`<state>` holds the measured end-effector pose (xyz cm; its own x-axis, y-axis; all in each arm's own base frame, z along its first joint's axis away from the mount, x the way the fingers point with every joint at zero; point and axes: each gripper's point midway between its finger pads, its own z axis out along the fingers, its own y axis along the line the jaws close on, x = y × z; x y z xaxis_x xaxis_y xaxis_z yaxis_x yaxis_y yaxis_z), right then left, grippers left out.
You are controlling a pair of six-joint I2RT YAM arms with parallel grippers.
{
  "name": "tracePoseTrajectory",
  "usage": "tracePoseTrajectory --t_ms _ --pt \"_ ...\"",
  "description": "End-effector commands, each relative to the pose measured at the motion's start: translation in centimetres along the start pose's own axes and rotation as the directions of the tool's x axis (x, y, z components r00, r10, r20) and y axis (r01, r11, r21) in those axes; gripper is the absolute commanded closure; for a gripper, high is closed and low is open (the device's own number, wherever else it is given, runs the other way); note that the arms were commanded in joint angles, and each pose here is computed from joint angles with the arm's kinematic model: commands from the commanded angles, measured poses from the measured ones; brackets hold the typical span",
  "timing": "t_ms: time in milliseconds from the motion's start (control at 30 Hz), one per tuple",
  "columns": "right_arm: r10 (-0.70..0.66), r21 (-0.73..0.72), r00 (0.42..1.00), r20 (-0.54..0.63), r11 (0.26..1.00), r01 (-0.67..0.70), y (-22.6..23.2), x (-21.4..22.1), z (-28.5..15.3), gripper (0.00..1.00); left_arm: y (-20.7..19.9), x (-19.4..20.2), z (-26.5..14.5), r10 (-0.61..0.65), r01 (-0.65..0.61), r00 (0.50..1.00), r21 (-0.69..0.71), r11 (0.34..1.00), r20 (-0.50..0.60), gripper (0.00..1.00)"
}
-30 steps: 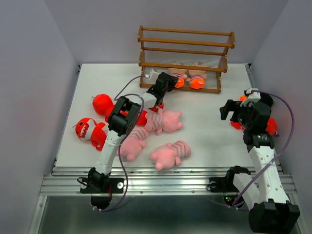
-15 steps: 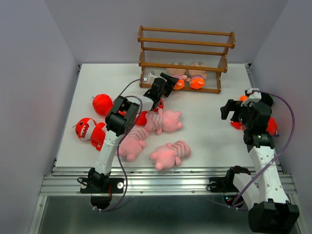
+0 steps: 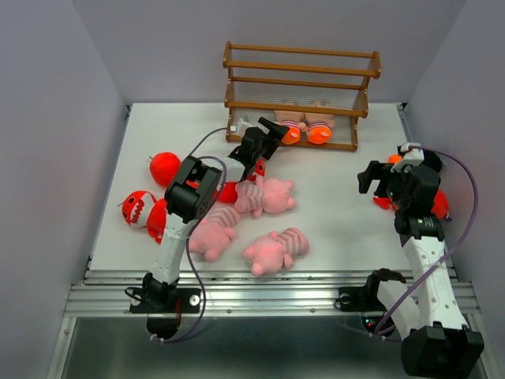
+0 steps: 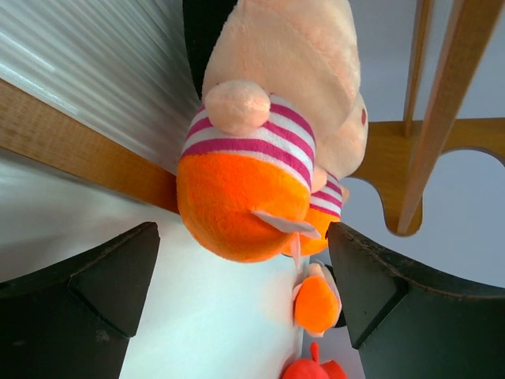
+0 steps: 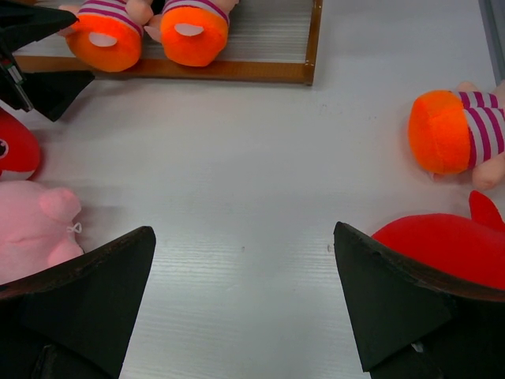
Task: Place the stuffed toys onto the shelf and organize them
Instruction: Place the stuffed toy onto shelf
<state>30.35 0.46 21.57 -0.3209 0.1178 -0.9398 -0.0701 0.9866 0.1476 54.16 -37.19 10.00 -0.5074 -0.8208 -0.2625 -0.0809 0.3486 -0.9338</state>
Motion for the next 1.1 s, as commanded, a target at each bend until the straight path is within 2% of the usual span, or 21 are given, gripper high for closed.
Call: tracePoseTrajectory --t_ms 0,233,467,667,800,933,967,1033,1067 --pt "-0.025 0.014 0.998 0.06 1.0 0.025 -0.4 -1.5 0.1 0.0 -6.8 -2.2 -2.3 0.011 -0.016 0.999 0.171 0.985 0.034 0.01" --pt "-0.029 0.004 0.998 0.057 1.0 0.029 -0.3 -1.4 0.2 0.0 -8.4 -1.4 -3.9 0.045 -0.039 0.999 0.248 0.968 -0.019 0.01" --pt "-0.045 -0.038 0.998 0.054 0.998 0.047 0.3 -1.2 0.1 0.0 -7.6 -2.1 -7.3 0.093 -0.086 0.995 0.252 0.964 -0.018 0.01" --pt "-0.133 -0.178 0.99 0.037 0.974 0.137 2.4 -0.2 -0.5 0.0 -8.5 -3.3 -10.9 0.237 -0.235 0.971 0.245 0.941 0.02 0.01" --pt "-0.202 -0.319 0.978 0.043 0.925 0.205 4.7 0.8 -1.4 0.0 -10.1 -4.5 -12.8 0.368 -0.372 0.928 0.222 0.901 0.059 0.02" --pt "-0.26 -0.484 0.964 0.054 0.838 0.253 7.1 2.0 -2.3 0.0 -12.6 -5.8 -15.8 0.516 -0.524 0.851 0.214 0.824 0.097 0.06" --pt "-0.263 -0.51 0.963 0.048 0.823 0.251 7.5 2.4 -2.5 0.0 -12.9 -6.1 -16.4 0.579 -0.59 0.807 0.213 0.779 0.115 0.06" --pt "-0.285 -0.567 0.956 0.065 0.778 0.27 8.3 3.0 -3.0 0.0 -14.2 -6.6 -18.8 0.641 -0.652 0.757 0.218 0.726 0.13 0.08" --pt "-0.287 -0.587 0.956 0.055 0.766 0.263 8.5 3.6 -3.1 0.0 -14.5 -7.1 -19.6 0.696 -0.71 0.703 0.207 0.673 0.15 0.07"
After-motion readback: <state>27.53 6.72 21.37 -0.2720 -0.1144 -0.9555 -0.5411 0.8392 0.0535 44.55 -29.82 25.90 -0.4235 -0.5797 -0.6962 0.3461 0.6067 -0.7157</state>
